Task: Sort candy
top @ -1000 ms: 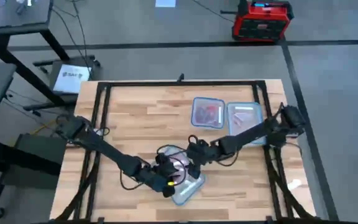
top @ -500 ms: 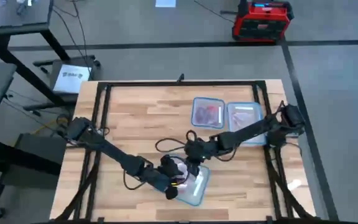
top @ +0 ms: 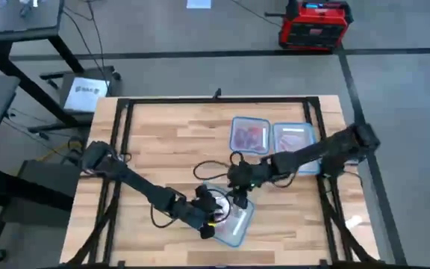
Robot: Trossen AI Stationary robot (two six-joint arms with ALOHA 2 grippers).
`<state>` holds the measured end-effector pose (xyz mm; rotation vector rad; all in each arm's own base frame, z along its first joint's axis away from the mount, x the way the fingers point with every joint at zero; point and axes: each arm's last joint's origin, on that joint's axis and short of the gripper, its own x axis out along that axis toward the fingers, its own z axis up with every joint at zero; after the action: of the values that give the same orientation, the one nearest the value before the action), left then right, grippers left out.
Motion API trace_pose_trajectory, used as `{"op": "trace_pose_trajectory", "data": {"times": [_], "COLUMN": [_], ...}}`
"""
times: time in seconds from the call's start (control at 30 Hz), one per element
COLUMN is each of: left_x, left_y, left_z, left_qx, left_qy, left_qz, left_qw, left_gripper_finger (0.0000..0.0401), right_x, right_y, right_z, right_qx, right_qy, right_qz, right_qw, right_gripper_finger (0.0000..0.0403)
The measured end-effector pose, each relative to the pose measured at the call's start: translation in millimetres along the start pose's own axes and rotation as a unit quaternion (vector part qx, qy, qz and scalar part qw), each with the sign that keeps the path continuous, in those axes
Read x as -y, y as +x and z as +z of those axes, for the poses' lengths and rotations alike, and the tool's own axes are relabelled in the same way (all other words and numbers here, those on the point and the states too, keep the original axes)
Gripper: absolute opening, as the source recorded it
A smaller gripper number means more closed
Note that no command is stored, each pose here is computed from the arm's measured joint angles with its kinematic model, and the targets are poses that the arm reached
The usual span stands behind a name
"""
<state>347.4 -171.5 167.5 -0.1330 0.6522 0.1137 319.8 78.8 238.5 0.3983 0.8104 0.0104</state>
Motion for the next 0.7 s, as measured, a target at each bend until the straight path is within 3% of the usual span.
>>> {"op": "trace_pose_trajectory", "data": {"times": [0.17, 0.3, 0.43, 0.7], "left_x": [0.0, 3.3, 9.5, -0.3], "left_y": [-23.9, -33.9, -18.7, 22.9], "left_z": [25.5, 35.5, 28.7, 15.8], "left_qx": [0.002, 0.005, -0.002, -0.016], "left_qy": [0.046, 0.078, 0.105, 0.090], "left_qz": [-0.006, -0.064, -0.118, -0.120], "left_qw": [0.999, 0.995, 0.987, 0.989], "left_gripper_finger": [0.0095, 0.0095, 0.0095, 0.0095], "right_x": [-28.7, -59.1, -81.3, -103.6], "right_y": [-25.1, -16.7, -14.2, -24.0], "right_z": [-8.8, -36.4, -59.5, -81.2], "right_qx": [0.030, 0.027, 0.050, 0.109], "right_qy": [-0.059, -0.111, -0.133, -0.103], "right_qz": [0.015, -0.004, -0.040, -0.078], "right_qw": [0.998, 0.993, 0.989, 0.986], "right_gripper_finger": [0.0197, 0.0184, 0.0166, 0.0141]}}
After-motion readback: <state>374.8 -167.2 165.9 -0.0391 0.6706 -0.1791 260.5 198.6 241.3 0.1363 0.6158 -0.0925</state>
